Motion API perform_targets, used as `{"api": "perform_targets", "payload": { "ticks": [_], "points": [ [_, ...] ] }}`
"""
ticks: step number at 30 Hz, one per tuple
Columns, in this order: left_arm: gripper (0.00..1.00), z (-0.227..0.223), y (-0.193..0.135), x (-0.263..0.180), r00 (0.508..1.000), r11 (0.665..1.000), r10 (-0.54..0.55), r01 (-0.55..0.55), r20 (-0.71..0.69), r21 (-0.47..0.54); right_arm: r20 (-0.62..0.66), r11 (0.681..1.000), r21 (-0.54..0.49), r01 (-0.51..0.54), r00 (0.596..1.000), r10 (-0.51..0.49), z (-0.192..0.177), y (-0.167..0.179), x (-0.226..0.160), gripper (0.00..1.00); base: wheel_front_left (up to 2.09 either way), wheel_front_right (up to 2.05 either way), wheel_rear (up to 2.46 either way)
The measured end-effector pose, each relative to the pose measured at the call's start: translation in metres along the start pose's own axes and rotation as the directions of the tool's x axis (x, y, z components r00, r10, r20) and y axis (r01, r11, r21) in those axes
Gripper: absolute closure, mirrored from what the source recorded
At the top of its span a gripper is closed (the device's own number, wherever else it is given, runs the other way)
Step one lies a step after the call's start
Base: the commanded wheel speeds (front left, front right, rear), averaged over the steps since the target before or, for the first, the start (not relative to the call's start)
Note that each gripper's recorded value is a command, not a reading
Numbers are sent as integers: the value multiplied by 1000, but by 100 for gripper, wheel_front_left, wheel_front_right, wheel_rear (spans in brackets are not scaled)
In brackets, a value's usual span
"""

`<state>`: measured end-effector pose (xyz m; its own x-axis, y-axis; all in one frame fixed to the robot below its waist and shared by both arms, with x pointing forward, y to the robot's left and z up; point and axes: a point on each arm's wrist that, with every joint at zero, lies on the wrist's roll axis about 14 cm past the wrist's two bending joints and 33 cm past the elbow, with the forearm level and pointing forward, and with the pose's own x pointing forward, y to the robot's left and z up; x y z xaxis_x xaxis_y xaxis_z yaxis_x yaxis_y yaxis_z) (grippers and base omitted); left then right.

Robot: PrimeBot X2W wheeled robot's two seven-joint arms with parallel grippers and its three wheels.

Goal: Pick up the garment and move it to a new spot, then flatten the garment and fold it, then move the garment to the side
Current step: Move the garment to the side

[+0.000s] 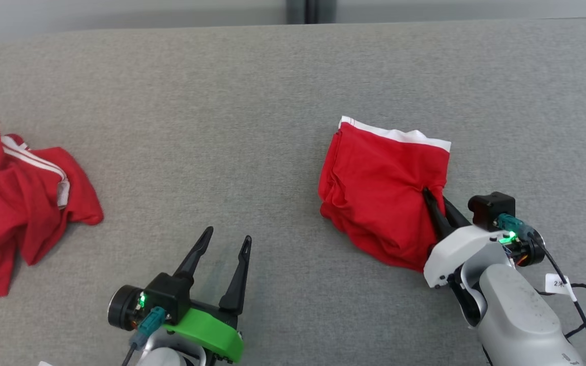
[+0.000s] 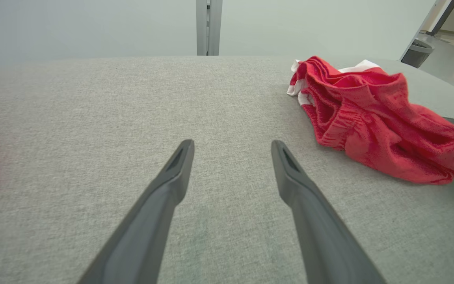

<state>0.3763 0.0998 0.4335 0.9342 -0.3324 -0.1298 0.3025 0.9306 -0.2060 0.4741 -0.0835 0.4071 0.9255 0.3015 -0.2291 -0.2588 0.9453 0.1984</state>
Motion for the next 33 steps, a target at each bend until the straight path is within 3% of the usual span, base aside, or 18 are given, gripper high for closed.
{"api": "perform_targets", "payload": {
  "ticks": [7,13,19,25,28,33],
  "points": [
    [0,2,-72,22,972,972,-235,235,10,-3,18,990,-6,140,990,-140,2,-48,-48,100,0,0,0],
    [0,6,-136,33,903,903,-429,430,26,-14,23,958,5,285,958,-285,-2,-90,-99,100,0,0,0],
    [0,1,-176,36,840,839,-543,543,14,-20,40,918,6,397,917,-397,0,-121,-140,100,0,0,0],
    [0,-13,-179,39,815,816,-578,578,-29,-22,55,888,-69,454,891,-451,11,-144,-150,100,0,0,0],
    [0,-13,-168,47,824,825,-566,565,-26,-20,100,861,-74,503,863,-495,35,-168,-144,100,0,0,0],
    [0,-8,-143,67,841,841,-541,541,-5,1,124,811,-218,543,839,-529,67,-202,-122,100,0,0,0]
  ]
}}
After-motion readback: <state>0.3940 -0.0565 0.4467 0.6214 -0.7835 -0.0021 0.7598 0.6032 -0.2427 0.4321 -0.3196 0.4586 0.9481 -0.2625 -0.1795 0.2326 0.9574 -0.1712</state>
